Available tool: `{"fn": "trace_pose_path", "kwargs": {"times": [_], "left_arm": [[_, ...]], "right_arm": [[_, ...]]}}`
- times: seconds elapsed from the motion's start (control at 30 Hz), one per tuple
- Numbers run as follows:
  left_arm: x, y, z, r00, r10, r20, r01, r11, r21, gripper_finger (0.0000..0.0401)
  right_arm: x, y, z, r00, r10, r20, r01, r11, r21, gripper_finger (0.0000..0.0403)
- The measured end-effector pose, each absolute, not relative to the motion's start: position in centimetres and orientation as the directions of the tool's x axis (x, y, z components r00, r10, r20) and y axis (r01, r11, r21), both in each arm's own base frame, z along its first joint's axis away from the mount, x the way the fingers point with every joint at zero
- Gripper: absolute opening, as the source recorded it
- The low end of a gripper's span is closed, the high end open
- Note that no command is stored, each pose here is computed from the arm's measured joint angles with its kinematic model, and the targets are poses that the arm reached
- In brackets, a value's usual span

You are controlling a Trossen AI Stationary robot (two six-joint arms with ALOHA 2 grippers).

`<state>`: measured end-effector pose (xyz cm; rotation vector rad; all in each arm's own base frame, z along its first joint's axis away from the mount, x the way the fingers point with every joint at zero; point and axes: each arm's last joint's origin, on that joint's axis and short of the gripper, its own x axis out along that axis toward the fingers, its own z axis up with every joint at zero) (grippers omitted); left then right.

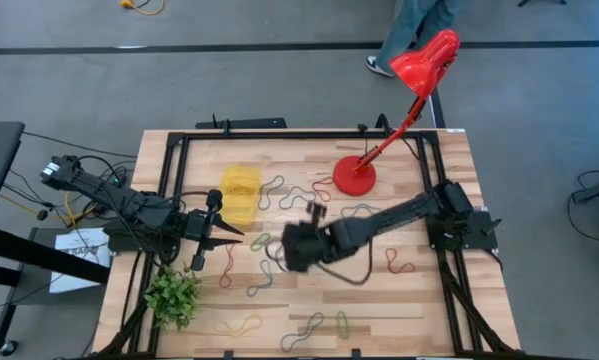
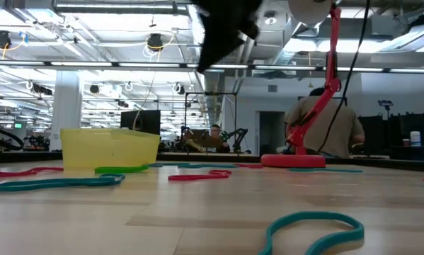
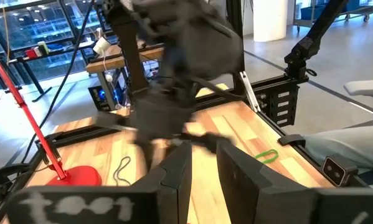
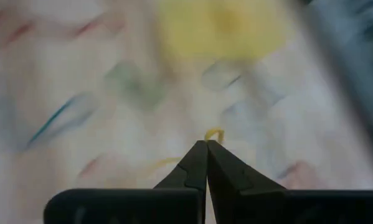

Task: Pick and place items into bin
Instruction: Put the yellow rubber band into the yellow bin

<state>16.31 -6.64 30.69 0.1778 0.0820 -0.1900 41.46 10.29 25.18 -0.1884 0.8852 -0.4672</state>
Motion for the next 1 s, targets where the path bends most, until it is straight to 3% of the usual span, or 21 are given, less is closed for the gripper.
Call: {"fn": "trace_pose_path", "kwargs": {"times": [0.1, 0.23, 0.43, 0.6, 1.0], "left_arm": [[16.3, -6.6, 30.7, 0.979, -0.18, -0.097, 0.195, 0.964, 0.178, 0.0067], [16.3, -6.6, 30.8, 0.98, -0.181, -0.083, 0.193, 0.964, 0.182, 0.0067], [16.3, -6.8, 31.2, 0.972, -0.23, -0.05, 0.236, 0.951, 0.2, 0.0067], [16.3, -6.9, 31.2, 0.963, -0.266, -0.043, 0.269, 0.934, 0.234, 0.0067], [16.3, -6.8, 31.2, 0.966, -0.254, -0.052, 0.258, 0.926, 0.276, 0.0067]], "right_arm": [[43.2, 7.1, 26.2, 0.584, -0.553, -0.594, 0.394, 0.833, -0.388, 0.0001], [45.3, 2.4, 27.6, 0.668, -0.561, -0.489, 0.443, 0.828, -0.344, 0.0], [47.9, -3.6, 27.2, 0.847, -0.354, -0.397, 0.338, 0.935, -0.111, 0.0], [50.5, -7.0, 23.9, 0.936, -0.21, -0.284, 0.217, 0.976, -0.007, 0.0], [53.0, -10.3, 16.4, 0.883, -0.246, -0.4, 0.317, 0.94, 0.123, 0.0]]}}
